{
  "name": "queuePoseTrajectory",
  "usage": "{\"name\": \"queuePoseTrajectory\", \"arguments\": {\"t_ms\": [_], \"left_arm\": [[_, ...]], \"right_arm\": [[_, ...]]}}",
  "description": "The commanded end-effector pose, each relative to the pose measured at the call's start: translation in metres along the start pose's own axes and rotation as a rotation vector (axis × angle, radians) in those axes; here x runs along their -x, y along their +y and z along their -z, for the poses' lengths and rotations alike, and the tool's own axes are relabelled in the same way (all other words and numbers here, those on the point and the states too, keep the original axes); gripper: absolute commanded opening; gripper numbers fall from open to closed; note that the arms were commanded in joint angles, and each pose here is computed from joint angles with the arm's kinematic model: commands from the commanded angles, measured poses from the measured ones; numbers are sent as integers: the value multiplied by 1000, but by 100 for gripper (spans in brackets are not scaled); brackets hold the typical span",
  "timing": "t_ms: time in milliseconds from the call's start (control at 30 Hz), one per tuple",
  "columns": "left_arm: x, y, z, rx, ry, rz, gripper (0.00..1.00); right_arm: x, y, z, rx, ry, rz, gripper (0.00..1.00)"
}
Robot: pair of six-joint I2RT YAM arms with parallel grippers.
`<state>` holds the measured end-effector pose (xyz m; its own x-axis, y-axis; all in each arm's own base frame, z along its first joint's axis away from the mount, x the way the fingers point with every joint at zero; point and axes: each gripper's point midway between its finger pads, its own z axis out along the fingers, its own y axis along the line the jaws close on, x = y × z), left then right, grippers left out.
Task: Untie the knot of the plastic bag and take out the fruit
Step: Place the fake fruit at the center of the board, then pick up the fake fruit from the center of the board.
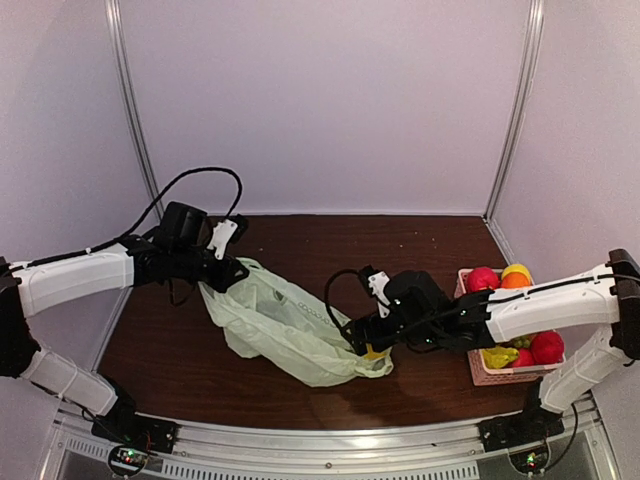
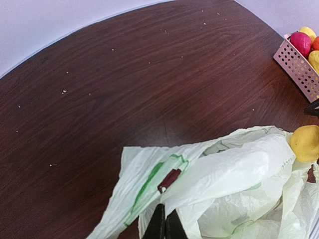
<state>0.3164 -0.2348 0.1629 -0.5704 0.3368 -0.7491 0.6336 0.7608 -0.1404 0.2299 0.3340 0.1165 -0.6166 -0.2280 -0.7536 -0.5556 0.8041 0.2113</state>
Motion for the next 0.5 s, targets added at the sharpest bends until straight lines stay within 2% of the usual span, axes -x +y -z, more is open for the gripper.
{"name": "queuePoseTrajectory", "arguments": {"t_ms": [0, 367, 467], "left_arm": [[8, -2, -1, -9, -17, -9, 0], [7, -2, -2, -9, -10, -8, 0], [7, -2, -3, -10, -10, -8, 0]], "right_arm": [[6, -4, 8, -45, 2, 35, 99], [-17, -2, -7, -44, 67, 49, 89], [-18, -3, -8, -54, 71, 49, 82]]}}
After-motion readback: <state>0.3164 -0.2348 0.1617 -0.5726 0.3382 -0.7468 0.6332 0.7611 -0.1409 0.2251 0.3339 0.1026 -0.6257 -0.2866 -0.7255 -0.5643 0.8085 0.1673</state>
